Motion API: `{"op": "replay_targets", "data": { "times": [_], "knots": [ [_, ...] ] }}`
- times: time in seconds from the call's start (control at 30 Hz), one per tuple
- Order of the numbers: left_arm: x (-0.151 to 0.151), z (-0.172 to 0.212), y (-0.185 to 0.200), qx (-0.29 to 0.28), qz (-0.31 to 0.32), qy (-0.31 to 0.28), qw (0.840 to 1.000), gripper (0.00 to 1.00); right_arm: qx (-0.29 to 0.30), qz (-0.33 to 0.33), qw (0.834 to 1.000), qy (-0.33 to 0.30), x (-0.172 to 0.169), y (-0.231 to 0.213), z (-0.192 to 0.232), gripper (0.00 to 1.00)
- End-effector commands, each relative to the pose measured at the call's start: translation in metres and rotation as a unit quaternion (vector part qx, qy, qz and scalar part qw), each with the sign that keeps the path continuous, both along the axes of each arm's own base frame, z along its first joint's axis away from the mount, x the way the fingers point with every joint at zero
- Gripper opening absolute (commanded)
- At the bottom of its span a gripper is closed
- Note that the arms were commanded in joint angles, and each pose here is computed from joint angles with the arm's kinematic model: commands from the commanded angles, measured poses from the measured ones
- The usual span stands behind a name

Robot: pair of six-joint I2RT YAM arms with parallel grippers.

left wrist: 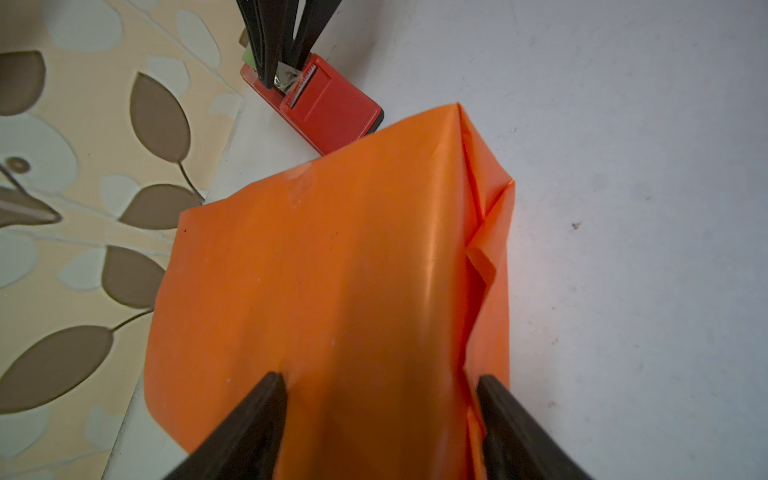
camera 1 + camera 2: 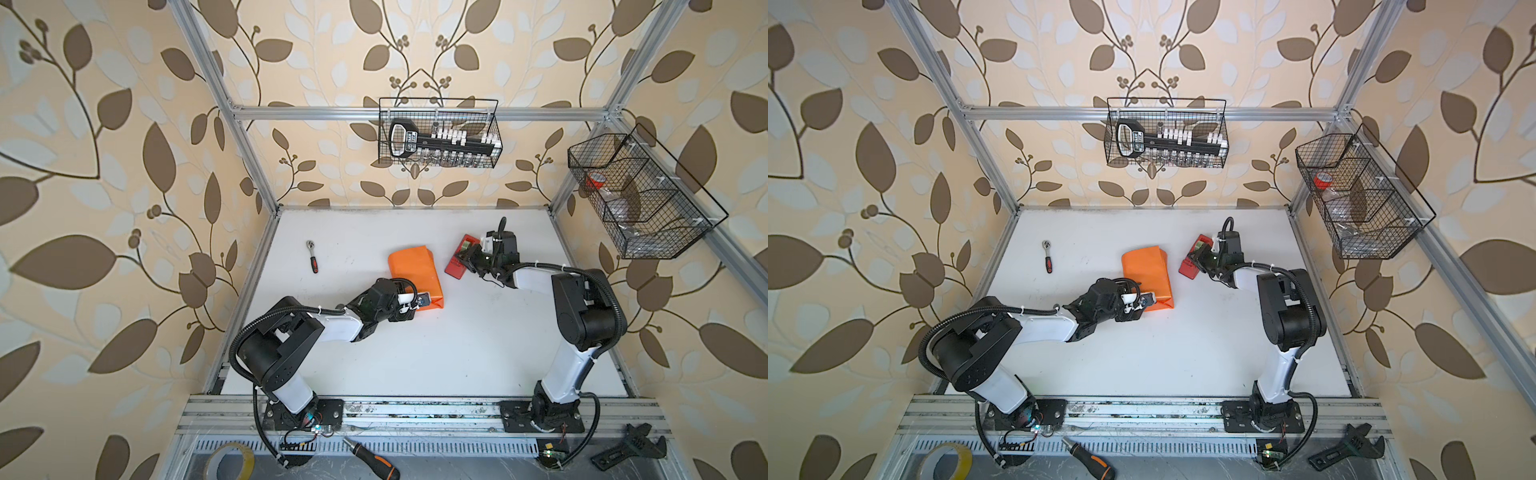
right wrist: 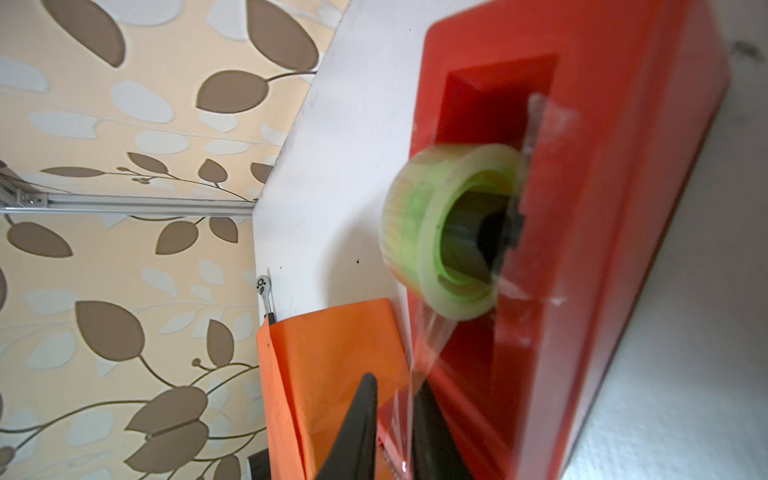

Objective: Wrap the gift box in paper

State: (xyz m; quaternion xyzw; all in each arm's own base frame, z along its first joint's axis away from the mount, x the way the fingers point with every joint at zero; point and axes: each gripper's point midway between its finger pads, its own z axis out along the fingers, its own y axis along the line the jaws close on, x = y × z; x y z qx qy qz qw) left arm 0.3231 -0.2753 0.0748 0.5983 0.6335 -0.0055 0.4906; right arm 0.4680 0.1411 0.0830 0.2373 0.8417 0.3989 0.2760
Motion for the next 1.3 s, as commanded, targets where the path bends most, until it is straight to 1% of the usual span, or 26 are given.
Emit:
{"op": "replay_targets", "data": {
  "times": [0.0, 0.23, 0.67, 1.03, 1.27],
  "knots": [
    [-0.009, -0.036, 0.019, 0.055, 0.009, 0.045, 0.997, 0.72, 0.021, -0.013, 1.0, 0.004, 0.001, 0.001, -0.005, 0.13],
    [-0.008, -0.036, 0.019, 0.055, 0.011, 0.045, 0.997, 0.72, 0.044, -0.018, 0.999, -0.008, 0.003, 0.004, 0.007, 0.0],
    [-0.008, -0.037, 0.02, 0.057, 0.012, 0.044, 0.997, 0.73, 0.102, -0.022, 0.993, -0.05, 0.006, 0.008, 0.048, 0.0],
    [-0.006, -0.038, 0.02, 0.057, 0.013, 0.045, 0.997, 0.73, 0.119, -0.007, 0.992, -0.051, -0.016, 0.022, 0.05, 0.0],
    [-0.007, -0.038, 0.02, 0.057, 0.013, 0.046, 0.997, 0.73, 0.112, 0.002, 0.993, -0.047, -0.036, 0.032, 0.045, 0.0]
  ]
}}
